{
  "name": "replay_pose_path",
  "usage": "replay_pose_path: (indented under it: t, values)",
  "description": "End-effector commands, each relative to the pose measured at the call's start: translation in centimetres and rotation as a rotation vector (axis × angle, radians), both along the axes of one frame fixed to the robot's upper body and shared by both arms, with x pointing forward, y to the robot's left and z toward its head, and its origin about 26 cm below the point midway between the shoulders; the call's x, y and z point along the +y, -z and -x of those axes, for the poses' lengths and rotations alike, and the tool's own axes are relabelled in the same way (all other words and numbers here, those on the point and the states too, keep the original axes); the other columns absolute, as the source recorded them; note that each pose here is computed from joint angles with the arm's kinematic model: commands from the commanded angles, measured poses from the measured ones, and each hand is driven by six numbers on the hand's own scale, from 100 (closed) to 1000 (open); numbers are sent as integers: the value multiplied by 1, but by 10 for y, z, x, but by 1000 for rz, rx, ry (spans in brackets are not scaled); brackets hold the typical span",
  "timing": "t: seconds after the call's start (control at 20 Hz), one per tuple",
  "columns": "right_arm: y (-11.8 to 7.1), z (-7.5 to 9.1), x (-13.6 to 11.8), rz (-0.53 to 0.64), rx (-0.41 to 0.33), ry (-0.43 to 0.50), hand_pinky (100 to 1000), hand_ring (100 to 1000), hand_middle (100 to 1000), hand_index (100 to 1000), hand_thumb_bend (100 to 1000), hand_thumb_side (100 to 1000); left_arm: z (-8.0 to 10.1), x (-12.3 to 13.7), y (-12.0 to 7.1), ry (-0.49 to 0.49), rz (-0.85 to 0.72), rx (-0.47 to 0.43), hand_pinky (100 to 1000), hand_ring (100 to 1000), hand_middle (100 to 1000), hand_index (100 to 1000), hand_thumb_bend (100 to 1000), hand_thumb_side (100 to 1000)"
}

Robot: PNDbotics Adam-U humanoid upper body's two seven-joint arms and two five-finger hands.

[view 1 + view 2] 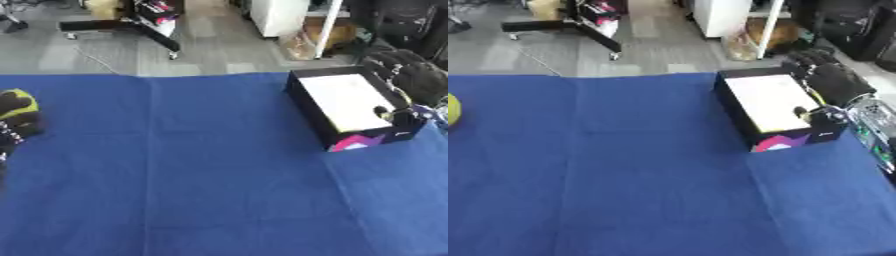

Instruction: Pick up the objects with one hand, pass them to the other hand, and then place them into the box on the other side of the table.

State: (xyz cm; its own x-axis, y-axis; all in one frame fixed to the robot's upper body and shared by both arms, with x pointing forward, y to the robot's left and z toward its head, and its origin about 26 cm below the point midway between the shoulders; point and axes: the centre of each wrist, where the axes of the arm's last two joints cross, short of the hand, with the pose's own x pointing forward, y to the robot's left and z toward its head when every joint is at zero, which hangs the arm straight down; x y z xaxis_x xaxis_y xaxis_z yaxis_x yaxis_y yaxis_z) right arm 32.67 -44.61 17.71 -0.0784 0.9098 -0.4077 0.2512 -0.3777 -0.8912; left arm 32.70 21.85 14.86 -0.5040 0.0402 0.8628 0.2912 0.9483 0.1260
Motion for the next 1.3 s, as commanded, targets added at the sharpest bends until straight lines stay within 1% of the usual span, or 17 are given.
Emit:
replay_pose_path:
  t: [0.05, 0.15, 0.3, 0.4, 0.6, 0.7, 0.75, 0.8, 0.95, 1.15, 1.3]
  values:
    - [-36, 10, 11, 59, -98, -63, 1000, 1000, 1000, 1000, 381, 100, 0, 6, -8, -19, -11, -27, 752, 750, 748, 835, 529, 726]
    - [-46, 21, 32, 67, -153, -130, 1000, 1000, 1000, 1000, 369, 100, 0, 9, -8, -34, -20, -24, 752, 749, 747, 834, 528, 725]
    - [-59, 44, 69, 83, -233, -237, 1000, 1000, 1000, 1000, 363, 100, -1, 15, -9, -59, -39, -23, 751, 749, 747, 834, 527, 724]
    - [-60, 54, 81, 83, -269, -294, 1000, 1000, 1000, 1000, 357, 100, -2, 20, -11, -84, -68, -24, 750, 748, 746, 834, 526, 724]
    - [-45, 58, 88, 50, -347, -440, 1000, 1000, 1000, 1000, 338, 100, -5, 38, -19, -165, -158, -19, 750, 746, 746, 835, 523, 722]
    - [-35, 58, 92, 22, -371, -485, 1000, 1000, 1000, 1000, 343, 100, -7, 49, -25, -223, -224, -15, 751, 746, 746, 837, 522, 721]
    - [-31, 58, 94, 8, -380, -493, 1000, 1000, 1000, 1000, 368, 100, -8, 54, -27, -251, -259, -12, 752, 746, 746, 838, 519, 719]
    - [-26, 58, 96, -9, -387, -498, 1000, 1000, 1000, 1000, 352, 100, -9, 60, -31, -282, -302, -10, 754, 746, 747, 839, 519, 718]
    - [-12, 58, 105, -65, -400, -508, 1000, 1000, 1000, 1000, 348, 100, -11, 75, -41, -370, -435, -3, 763, 748, 748, 846, 512, 709]
    - [7, 59, 118, -149, -395, -517, 995, 1000, 1000, 1000, 331, 100, -17, 98, -57, -510, -677, 27, 783, 752, 752, 861, 507, 684]
    - [19, 60, 128, -210, -377, -513, 990, 1000, 1000, 1000, 321, 100, -24, 112, -66, -597, -885, 73, 799, 754, 756, 872, 497, 646]
